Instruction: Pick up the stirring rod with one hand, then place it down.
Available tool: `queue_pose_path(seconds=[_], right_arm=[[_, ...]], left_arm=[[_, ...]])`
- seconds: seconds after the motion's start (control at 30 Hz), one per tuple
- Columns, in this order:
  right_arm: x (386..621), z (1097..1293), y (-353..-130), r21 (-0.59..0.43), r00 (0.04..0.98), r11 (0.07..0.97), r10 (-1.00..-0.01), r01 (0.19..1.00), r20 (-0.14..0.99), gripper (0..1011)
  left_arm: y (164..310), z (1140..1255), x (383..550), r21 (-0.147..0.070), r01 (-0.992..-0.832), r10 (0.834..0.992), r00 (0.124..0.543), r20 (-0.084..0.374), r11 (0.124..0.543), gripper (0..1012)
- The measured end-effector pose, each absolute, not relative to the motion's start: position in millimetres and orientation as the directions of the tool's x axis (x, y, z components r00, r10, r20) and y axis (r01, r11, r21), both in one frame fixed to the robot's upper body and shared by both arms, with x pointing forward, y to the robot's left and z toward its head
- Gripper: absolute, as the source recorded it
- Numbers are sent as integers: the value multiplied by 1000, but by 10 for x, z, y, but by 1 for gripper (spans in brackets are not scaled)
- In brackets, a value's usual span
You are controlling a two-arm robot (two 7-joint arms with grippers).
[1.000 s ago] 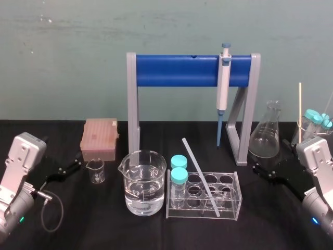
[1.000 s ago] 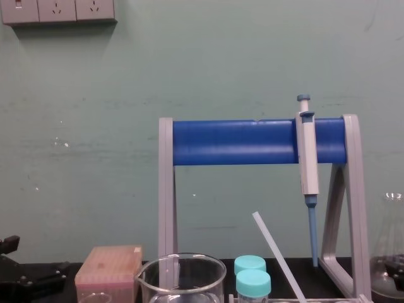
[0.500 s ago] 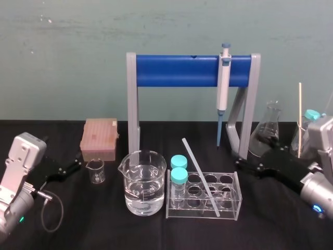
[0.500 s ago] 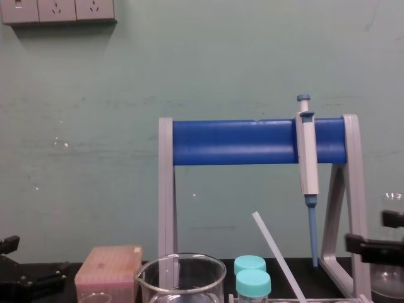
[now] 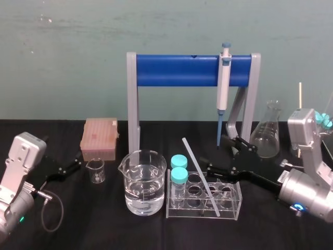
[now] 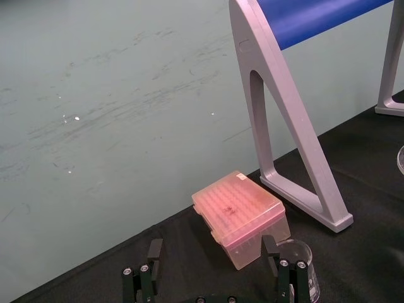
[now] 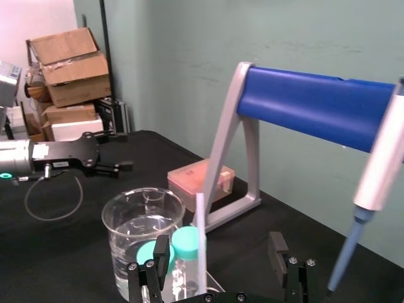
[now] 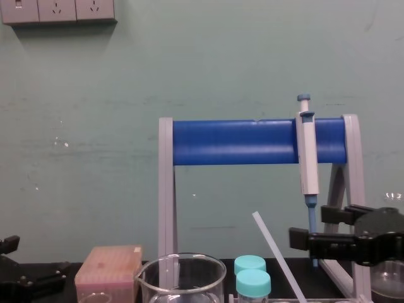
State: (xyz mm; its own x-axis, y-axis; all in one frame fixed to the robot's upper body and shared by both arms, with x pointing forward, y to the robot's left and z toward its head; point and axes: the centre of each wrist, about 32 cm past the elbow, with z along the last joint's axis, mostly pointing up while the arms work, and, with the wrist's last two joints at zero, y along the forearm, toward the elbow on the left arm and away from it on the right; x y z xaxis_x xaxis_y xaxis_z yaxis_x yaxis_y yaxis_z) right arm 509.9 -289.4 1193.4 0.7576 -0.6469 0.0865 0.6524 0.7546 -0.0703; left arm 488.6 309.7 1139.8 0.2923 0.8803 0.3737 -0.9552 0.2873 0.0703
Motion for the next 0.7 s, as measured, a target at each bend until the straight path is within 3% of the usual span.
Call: queue_pose_path(seconds=[0.7], right_arm=[[5462,11853,-2526,-111,791,783,-609,612,62,1003]], left_arm=[[3097,11398,4886,70,-955,880,292,374,287,1000]])
